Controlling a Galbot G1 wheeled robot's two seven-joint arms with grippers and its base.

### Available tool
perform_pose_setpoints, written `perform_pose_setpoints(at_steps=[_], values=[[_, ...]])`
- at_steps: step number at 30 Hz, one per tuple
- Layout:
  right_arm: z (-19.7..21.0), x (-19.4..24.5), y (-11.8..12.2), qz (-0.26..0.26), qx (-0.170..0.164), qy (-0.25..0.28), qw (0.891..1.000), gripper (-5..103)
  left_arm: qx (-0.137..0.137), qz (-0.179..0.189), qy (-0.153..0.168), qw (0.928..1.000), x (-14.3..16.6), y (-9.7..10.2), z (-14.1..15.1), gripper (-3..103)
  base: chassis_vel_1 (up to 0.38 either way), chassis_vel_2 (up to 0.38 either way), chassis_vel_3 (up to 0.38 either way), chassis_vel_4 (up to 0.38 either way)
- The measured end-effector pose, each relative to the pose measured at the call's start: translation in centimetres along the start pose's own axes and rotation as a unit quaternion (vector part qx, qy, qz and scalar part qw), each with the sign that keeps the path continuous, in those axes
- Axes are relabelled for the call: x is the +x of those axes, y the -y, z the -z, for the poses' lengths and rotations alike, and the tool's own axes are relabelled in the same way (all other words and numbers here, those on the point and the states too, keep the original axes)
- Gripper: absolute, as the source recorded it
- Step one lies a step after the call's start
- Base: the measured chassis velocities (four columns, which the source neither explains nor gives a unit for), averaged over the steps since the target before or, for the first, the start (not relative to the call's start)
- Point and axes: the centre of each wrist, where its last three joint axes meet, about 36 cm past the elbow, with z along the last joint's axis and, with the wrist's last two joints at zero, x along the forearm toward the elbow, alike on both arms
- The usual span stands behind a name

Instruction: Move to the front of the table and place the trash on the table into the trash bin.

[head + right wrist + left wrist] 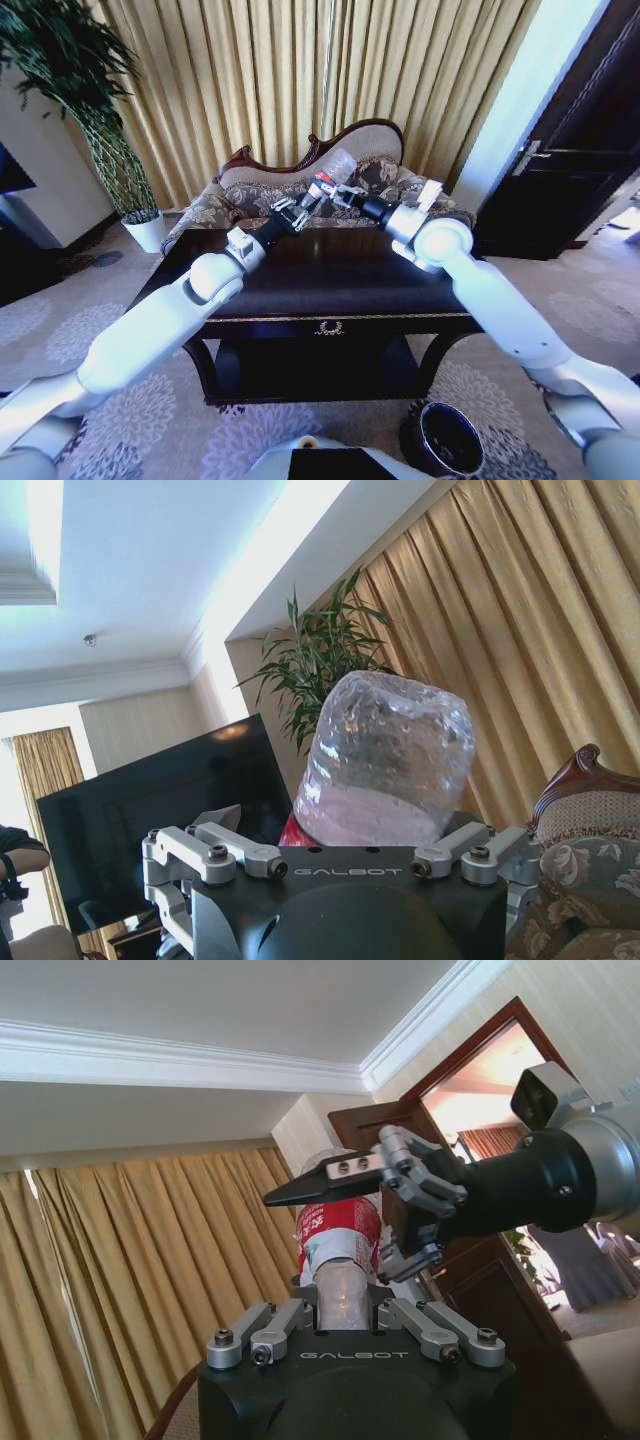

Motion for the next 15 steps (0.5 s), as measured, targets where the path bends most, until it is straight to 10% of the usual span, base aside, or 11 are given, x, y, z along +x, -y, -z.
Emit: perform_pose_setpoints(at_steps=[4, 15], values=[[0.16, -0.58, 0.06, 0.002, 0.0, 0.002, 1.0, 103, 0.006, -0.001, -0.004, 1.0, 0.25, 0.44, -0.37, 23, 0.0, 0.0, 0.0, 0.0], [0.3, -0.09, 0.65, -0.009, 0.001, 0.005, 1.0, 68, 0.014, -0.006, -0.006, 0.9999, -0.28, 1.16, -1.01, 20, 0.0, 0.0, 0.0, 0.0]])
